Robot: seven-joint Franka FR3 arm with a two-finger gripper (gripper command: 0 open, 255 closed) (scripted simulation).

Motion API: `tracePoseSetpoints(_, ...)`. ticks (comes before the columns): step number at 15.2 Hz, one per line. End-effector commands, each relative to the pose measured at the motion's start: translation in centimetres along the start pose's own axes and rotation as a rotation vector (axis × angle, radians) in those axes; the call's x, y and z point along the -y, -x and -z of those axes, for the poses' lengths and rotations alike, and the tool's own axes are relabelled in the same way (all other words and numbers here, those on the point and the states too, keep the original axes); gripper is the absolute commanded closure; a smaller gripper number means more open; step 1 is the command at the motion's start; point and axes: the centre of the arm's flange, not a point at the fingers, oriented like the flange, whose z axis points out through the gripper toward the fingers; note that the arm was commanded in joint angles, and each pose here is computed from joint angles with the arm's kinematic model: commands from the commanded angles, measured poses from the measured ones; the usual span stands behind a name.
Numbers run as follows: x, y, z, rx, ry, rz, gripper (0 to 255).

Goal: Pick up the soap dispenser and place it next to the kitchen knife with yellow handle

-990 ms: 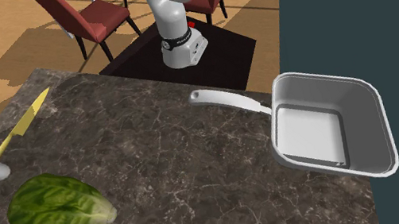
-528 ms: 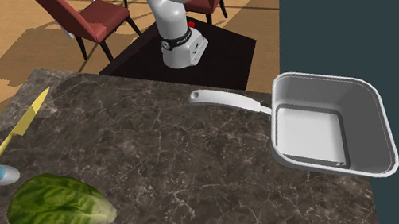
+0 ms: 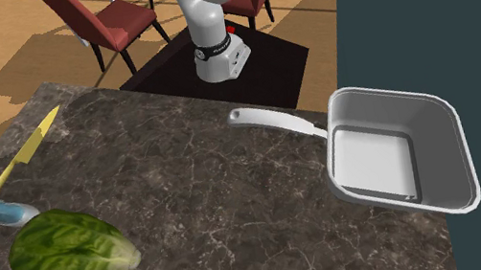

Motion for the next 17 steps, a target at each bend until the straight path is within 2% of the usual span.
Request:
tracePoseSetpoints(1,0.1,-0.2,-1.1,-0.001,0.000,0.000,255)
tracePoseSetpoints(4,0.2,-0.4,-2.8,-0.001,0.000,0.000,255)
tracePoseSetpoints(11,0.2,-0.4,-2.8,-0.001,0.000,0.000,255)
tracePoseSetpoints(12,0.2,-0.4,-2.8,-0.001,0.000,0.000,0)
tracePoseSetpoints(17,0.2,-0.4,-2.8,-0.001,0.000,0.000,0)
